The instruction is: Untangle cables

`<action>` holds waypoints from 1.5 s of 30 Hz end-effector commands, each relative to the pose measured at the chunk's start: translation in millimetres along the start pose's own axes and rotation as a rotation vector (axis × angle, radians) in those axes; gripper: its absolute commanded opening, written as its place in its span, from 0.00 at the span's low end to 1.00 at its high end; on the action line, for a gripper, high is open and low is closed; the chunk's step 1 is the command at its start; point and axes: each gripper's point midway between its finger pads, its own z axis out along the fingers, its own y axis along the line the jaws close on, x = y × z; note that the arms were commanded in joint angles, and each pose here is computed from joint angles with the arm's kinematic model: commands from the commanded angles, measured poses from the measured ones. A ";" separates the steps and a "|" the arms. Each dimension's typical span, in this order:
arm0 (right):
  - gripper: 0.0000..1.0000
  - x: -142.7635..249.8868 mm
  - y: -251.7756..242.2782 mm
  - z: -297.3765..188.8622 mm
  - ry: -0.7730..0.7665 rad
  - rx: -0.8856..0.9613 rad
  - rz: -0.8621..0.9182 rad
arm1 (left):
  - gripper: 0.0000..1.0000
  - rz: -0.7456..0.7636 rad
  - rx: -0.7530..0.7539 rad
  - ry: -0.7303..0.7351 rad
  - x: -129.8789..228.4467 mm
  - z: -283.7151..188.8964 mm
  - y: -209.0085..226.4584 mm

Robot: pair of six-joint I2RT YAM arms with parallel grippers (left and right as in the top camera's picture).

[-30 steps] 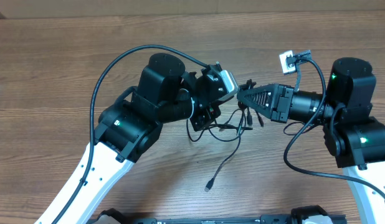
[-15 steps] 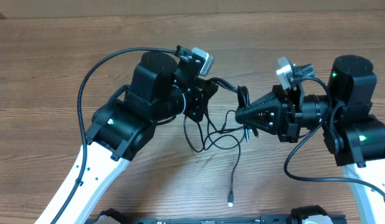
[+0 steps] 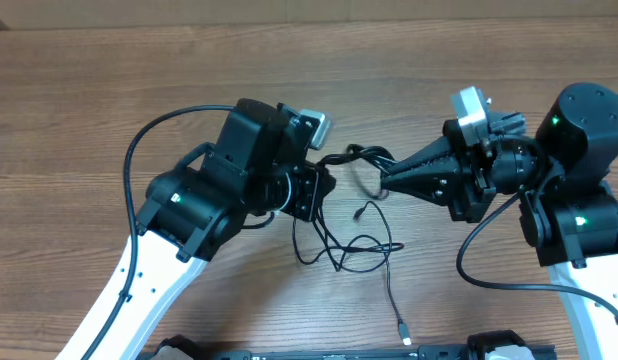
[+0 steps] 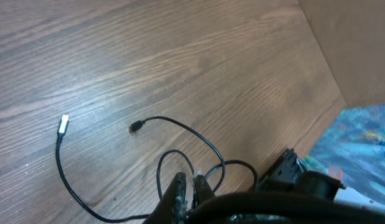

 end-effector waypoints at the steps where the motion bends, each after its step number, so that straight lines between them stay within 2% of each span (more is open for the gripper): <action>1: 0.04 -8.2 21.3 0.2 0.005 -0.072 -0.075 | 0.04 -0.017 -0.022 0.018 4.4 5.8 -0.4; 4: 0.04 -9.4 21.2 0.2 0.004 -0.071 -0.091 | 0.04 -0.011 -0.040 0.024 5.7 8.7 1.1; 6: 0.04 -9.4 18.3 0.4 0.005 -0.057 -0.016 | 0.04 -0.010 -0.095 0.002 1.9 7.8 10.8; 7: 0.20 -8.5 16.2 0.5 0.005 -0.045 0.058 | 0.04 -0.009 -0.154 -0.021 -2.0 6.5 21.0; 8: 0.44 -7.5 15.4 0.5 0.005 -0.040 0.110 | 0.04 -0.008 -0.212 -0.045 -6.1 4.4 30.8; 9: 0.91 -5.4 15.1 0.5 0.007 -0.041 0.167 | 0.04 -0.005 -0.271 -0.074 -11.5 1.3 40.4; 10: 1.00 -3.9 15.1 0.5 0.008 -0.041 0.191 | 0.04 -0.003 -0.304 -0.095 -15.4 -0.7 45.4; 12: 1.00 3.1 11.4 0.6 0.008 -0.020 0.281 | 0.04 0.042 -0.339 -0.159 -30.9 -4.1 48.9; 15: 1.00 15.5 -5.2 0.0 0.007 0.083 0.406 | 0.04 0.247 -0.284 -0.207 -49.1 -2.0 29.7; 18: 1.00 33.3 -35.3 -6.2 0.008 0.283 0.553 | 0.04 0.473 -0.229 -0.213 -54.4 1.0 11.0; 20: 1.00 40.8 -51.0 -12.2 0.004 0.391 0.605 | 0.04 0.552 -0.226 -0.203 -53.6 1.5 9.3; 23: 1.00 45.2 -69.0 -21.0 -0.003 0.512 0.599 | 0.04 0.631 -0.185 -0.188 -50.1 3.4 1.8; 27: 0.98 57.3 -80.6 -30.2 0.074 0.606 0.437 | 0.04 0.766 -0.043 -0.169 -39.5 6.7 -21.6; 31: 0.96 68.2 -93.0 -42.2 0.105 0.717 0.443 | 0.04 0.859 0.039 -0.156 -30.7 7.2 -34.2; 34: 0.77 76.3 -90.1 -42.1 0.124 0.714 0.485 | 0.04 0.865 0.040 -0.176 -35.1 6.6 -36.4; 35: 0.74 79.6 -90.4 -42.1 0.131 0.714 0.501 | 0.04 0.868 0.048 -0.181 -35.5 6.3 -38.0; 36: 0.65 84.2 -91.2 -42.1 0.141 0.713 0.523 | 0.04 0.874 0.067 -0.193 -36.7 5.6 -42.2; 38: 0.39 94.6 -92.9 -41.9 0.164 0.711 0.570 | 0.04 0.879 0.069 -0.211 -40.4 4.7 -44.3; 41: 0.15 102.5 -92.7 -42.0 0.184 0.709 0.604 | 0.04 0.880 0.069 -0.221 -42.5 4.2 -45.4; 43: 0.04 104.8 -91.7 -42.0 0.199 0.704 0.589 | 0.04 0.860 0.072 -0.219 -42.3 4.2 -45.4; 45: 0.04 101.4 -87.7 -37.8 0.197 0.663 0.562 | 0.04 0.834 0.077 -0.218 -42.1 4.2 -45.8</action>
